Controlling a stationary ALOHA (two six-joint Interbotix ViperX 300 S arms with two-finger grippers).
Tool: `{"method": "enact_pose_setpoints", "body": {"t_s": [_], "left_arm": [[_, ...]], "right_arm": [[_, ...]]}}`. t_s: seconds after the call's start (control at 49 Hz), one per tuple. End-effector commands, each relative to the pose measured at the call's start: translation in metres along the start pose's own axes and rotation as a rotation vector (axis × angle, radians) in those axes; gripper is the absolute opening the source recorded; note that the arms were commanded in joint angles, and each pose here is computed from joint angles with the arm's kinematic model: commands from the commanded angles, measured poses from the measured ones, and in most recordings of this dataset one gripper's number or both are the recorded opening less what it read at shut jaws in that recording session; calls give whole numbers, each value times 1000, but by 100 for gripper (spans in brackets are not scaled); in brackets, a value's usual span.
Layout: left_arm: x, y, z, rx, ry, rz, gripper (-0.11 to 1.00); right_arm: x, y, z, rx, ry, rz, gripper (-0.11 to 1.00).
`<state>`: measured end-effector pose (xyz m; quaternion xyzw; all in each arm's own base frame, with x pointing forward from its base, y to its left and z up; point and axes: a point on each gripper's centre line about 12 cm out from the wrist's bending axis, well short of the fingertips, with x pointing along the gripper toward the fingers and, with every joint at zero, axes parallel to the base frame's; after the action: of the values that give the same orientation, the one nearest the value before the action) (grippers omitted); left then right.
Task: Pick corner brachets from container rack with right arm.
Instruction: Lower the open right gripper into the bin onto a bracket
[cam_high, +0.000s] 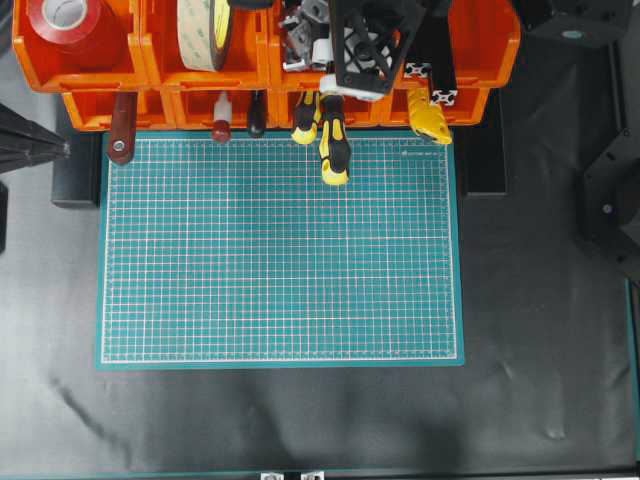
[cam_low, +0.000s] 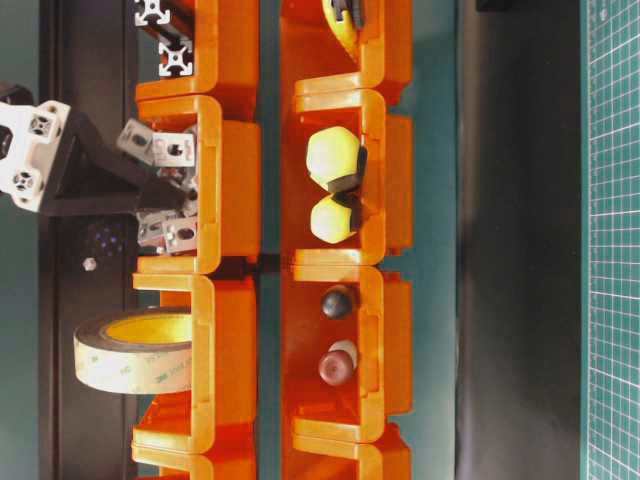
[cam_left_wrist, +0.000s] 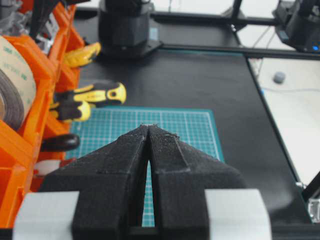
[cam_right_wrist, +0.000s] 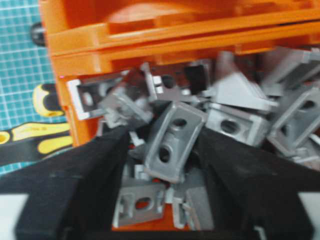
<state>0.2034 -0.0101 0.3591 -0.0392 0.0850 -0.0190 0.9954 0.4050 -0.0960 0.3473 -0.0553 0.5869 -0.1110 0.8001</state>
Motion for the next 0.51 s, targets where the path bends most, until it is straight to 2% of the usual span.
{"method": "enact_pose_setpoints", "body": {"t_s": [0.0, 0.265, 0.49], "left_arm": [[0, -1, 5, 0, -14, -2, 0], [0, -1, 5, -1, -14, -2, 0], [0, -1, 5, -1, -14, -2, 0]], "right_arm": [[-5, -9, -2, 19, -1, -13, 42], [-7, -9, -4, 23, 12, -11, 42], [-16, -9, 1, 21, -17, -13, 42]]}}
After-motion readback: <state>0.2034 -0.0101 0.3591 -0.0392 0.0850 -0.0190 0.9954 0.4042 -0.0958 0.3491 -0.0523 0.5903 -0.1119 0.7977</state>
